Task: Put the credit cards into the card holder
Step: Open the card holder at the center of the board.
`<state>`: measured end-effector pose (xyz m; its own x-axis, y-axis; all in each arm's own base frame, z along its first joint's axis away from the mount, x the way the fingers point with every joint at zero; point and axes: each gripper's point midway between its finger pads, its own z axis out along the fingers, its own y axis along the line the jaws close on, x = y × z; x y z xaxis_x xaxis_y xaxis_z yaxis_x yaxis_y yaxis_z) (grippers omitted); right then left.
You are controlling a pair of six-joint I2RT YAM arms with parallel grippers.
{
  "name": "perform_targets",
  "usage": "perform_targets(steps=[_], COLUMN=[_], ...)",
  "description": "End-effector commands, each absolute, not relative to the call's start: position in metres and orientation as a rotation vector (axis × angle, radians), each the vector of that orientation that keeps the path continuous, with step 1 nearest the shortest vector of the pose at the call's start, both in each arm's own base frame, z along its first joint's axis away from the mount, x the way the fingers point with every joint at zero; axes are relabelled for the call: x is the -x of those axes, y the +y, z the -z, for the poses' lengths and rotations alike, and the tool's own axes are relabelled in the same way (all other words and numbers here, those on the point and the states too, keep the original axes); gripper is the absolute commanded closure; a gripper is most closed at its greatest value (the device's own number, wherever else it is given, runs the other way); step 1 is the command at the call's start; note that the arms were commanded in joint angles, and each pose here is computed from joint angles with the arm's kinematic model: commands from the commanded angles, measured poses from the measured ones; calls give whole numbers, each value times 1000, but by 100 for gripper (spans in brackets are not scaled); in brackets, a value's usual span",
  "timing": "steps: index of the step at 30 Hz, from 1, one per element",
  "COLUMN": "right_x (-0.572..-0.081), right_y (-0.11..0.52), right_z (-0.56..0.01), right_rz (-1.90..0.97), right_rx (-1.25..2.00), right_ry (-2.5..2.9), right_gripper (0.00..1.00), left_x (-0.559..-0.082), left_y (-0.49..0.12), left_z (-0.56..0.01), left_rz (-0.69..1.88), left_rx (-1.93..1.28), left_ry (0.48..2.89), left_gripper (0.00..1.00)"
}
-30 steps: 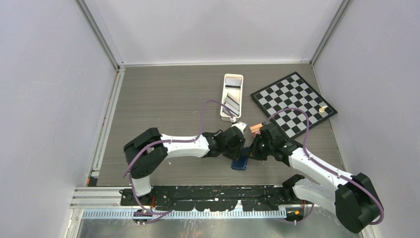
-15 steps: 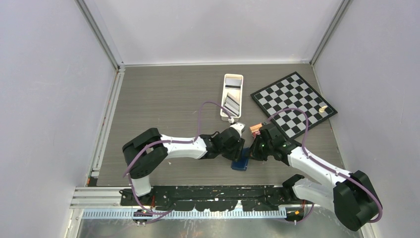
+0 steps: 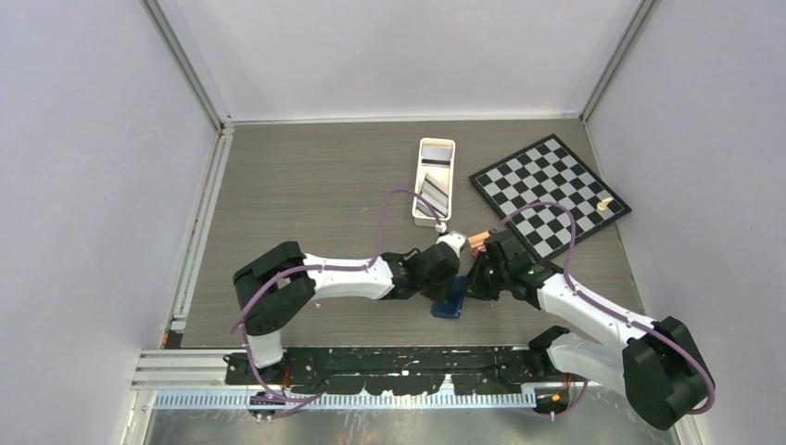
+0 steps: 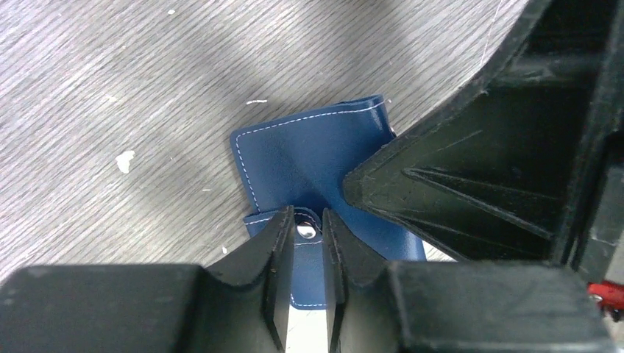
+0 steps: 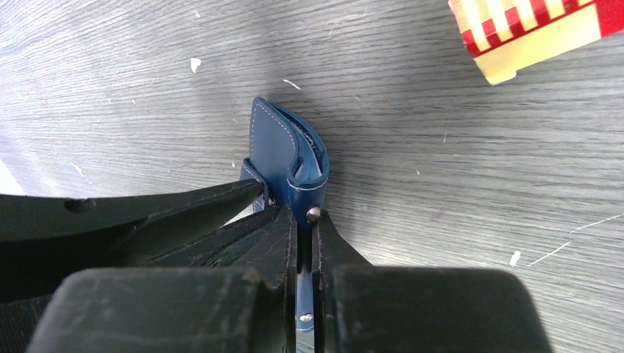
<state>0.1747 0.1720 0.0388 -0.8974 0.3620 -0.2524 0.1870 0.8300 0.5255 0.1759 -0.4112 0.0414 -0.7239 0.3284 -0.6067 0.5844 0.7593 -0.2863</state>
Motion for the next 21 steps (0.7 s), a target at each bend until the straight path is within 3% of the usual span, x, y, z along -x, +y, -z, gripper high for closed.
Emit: perform_targets(steps=[1, 9, 21], right_x=[-182, -182, -181], right_y=[171, 167, 162], right_z=[-39, -37, -33], right_rz=[-697, -661, -624], right_rx=[-408, -419, -436], right_ry=[2644, 2645, 2652], right_gripper=[99, 100, 100], left_x=[-171, -179, -185], left_y=[-361, -346, -332], left_z=[-5, -13, -24], left_rz=[300, 168, 103], left_rx=[-774, -743, -684], left_ry=[2513, 2482, 2450], left_gripper=[82, 100, 100])
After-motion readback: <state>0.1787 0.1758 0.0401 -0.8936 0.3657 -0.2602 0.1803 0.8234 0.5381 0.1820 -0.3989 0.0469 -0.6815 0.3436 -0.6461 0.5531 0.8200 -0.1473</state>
